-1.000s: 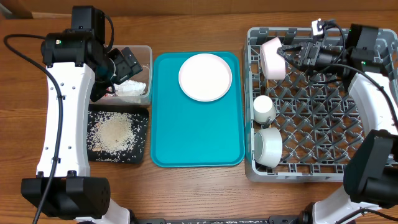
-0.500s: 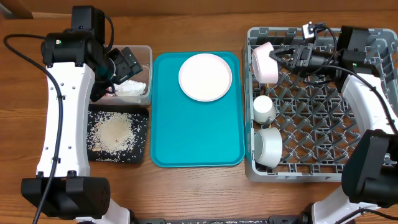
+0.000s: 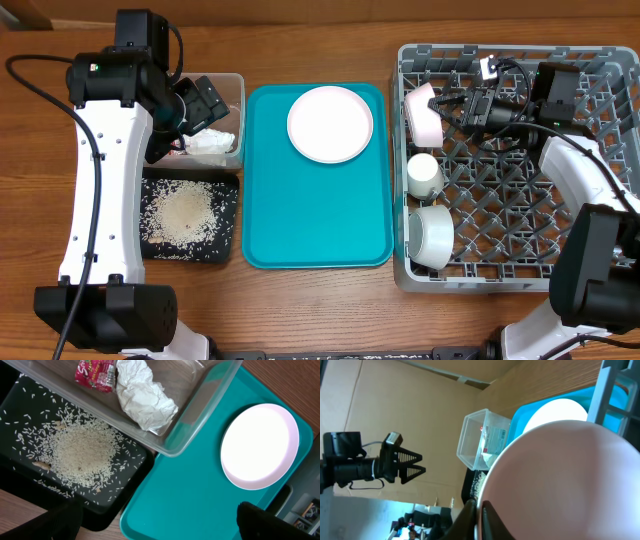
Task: Sort waste into correct bins and load items into the dishwasher
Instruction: 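Lower the pink bowl into the rack and open the right gripper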
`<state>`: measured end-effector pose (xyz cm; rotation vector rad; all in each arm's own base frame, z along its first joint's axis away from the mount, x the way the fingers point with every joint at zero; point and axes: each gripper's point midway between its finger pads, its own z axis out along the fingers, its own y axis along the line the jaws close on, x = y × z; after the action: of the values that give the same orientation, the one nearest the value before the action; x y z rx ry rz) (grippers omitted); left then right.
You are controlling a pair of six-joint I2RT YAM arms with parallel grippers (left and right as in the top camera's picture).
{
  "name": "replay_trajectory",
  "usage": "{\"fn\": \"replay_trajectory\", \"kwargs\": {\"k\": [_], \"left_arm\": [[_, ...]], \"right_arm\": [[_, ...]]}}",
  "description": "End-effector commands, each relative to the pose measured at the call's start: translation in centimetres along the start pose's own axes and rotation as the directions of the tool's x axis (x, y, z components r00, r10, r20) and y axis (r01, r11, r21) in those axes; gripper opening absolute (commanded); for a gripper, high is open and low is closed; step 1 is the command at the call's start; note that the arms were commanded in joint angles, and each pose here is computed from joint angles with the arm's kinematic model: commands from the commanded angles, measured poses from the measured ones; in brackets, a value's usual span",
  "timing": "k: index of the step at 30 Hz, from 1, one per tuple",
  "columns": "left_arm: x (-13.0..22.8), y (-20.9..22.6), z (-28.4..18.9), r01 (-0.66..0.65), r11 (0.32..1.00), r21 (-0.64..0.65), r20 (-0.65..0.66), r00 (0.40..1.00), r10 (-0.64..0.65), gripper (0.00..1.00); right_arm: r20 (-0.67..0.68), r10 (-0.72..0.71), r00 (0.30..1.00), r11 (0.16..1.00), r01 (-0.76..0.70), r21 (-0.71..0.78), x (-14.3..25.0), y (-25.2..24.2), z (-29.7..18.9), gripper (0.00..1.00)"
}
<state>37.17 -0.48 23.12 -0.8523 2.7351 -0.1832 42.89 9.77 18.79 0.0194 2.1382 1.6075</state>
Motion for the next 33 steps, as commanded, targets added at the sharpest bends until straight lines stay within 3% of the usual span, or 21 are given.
{"fn": "replay_trajectory", "kwargs": {"k": [1,7,17,22,24,33], "left_arm": [[-0.1,-0.4,-0.6,-0.006,1.0,0.014,0.017,1.0,0.005,1.0],[-0.1,-0.4,-0.6,-0.005,1.0,0.014,0.016,1.0,0.005,1.0],[-0.1,-0.4,-0.6,-0.006,1.0,0.014,0.016,1.0,0.005,1.0],[-0.1,-0.4,-0.6,-0.006,1.0,0.014,0.017,1.0,0.005,1.0],[-0.1,-0.4,-0.6,-0.005,1.0,0.014,0.017,1.0,0.005,1.0],[-0.1,-0.4,-0.6,-0.006,1.0,0.014,0.017,1.0,0.005,1.0]], "right_arm": [[0.044,0.025,0.999,0.998,-0.027,0.05,-0.5,-1.5,-1.1,0.09],[0.108,0.112,0.988,0.99,-0.12,0.069,-1.5,-2.8,-3.7,0.15],[0.202,0.148,0.968,0.981,-0.169,0.092,-2.8,-4.4,-7.8,0.75],[0.247,0.154,0.957,0.978,-0.183,0.1,-3.3,-4.8,-9.7,0.86],[0.263,0.144,0.954,0.979,-0.176,0.102,-3.6,-4.5,-10.5,1.0],[0.317,-0.07,0.946,0.978,0.002,0.207,-5.0,2.4,-11.7,1.0]]}}
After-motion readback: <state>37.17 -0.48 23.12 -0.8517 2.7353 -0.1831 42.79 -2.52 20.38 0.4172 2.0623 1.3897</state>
